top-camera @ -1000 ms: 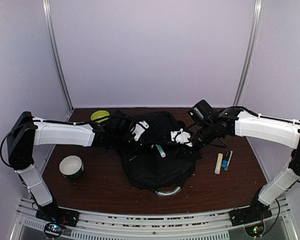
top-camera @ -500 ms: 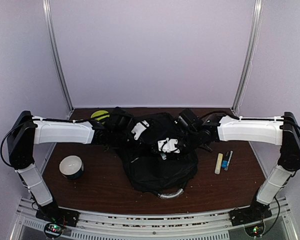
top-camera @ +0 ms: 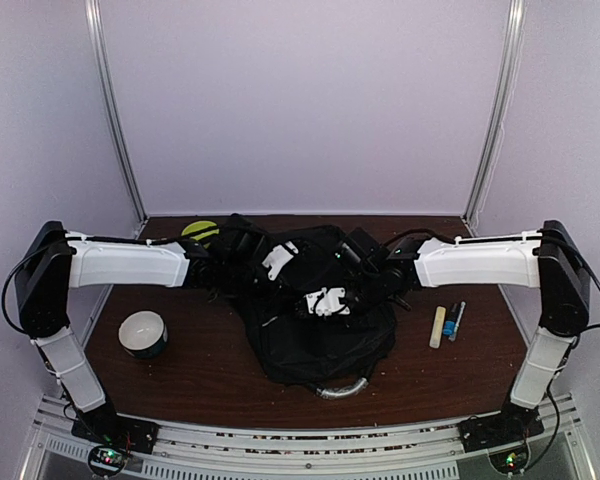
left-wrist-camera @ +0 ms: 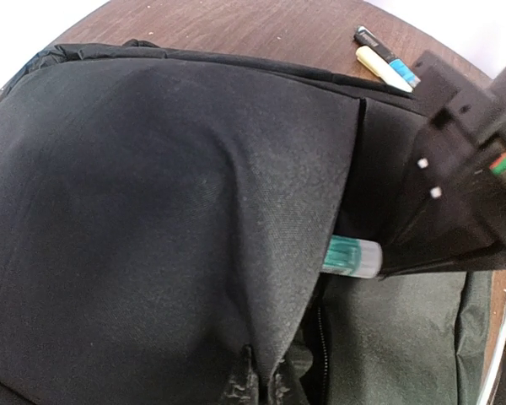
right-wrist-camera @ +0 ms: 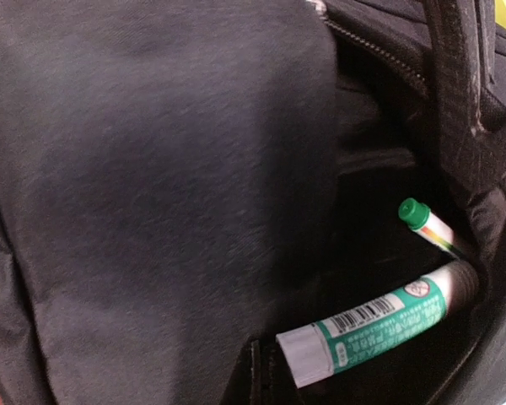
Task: Pack the student bag
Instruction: Adjust the glue stick in the lower front pocket of the bag.
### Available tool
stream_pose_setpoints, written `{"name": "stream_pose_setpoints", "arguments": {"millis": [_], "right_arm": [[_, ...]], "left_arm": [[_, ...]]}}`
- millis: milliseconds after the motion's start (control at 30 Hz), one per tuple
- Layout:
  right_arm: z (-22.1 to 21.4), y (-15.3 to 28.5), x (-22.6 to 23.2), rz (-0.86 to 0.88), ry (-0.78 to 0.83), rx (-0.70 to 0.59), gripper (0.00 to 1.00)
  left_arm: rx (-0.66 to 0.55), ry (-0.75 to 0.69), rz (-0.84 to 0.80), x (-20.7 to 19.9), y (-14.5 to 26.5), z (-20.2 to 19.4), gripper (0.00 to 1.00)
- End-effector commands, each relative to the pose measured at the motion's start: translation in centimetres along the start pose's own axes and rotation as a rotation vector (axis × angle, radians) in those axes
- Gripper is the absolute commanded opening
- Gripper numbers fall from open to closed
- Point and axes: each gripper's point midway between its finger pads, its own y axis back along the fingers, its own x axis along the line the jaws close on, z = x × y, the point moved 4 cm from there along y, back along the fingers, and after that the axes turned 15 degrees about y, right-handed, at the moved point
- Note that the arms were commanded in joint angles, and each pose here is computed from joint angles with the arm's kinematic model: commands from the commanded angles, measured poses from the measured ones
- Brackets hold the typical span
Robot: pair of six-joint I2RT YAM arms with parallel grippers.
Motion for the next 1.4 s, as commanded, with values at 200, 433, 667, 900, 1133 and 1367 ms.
{"name": "stream_pose_setpoints", "arguments": {"millis": [200, 433, 667, 900, 1133, 1367], "right_arm": [[0.3, -1.1, -6.4, -0.304, -0.086, 0.066, 0.00], [-1.9, -1.5, -9.8, -0.557, -0.161, 0.219, 0.00], [-3.2, -0.7, -10.5, -0.686, -0.195, 0.302, 0.01], [-2.0, 1.0, -9.7, -0.652, -0.262, 0.211, 0.02], [1.7, 4.1, -6.6, -0.441, -0.258, -0.011, 0.12], [2.5, 6.9, -2.5, -0.308, -0.294, -0.128, 0.17]], "left_arm": [[-0.065, -0.038, -0.117, -2.1, 0.9, 2.3, 0.00], [-0.062, -0.046, -0.122, -2.2, 1.1, 2.3, 0.00], [-0.063, -0.045, -0.118, -2.1, 1.1, 2.1, 0.00], [-0.076, -0.029, -0.035, -1.0, 0.9, 2.2, 0.00], [-0.079, -0.008, 0.034, 0.4, 0.6, 2.4, 0.00], [-0.078, 0.002, 0.037, 0.9, 0.2, 2.4, 0.00]]}}
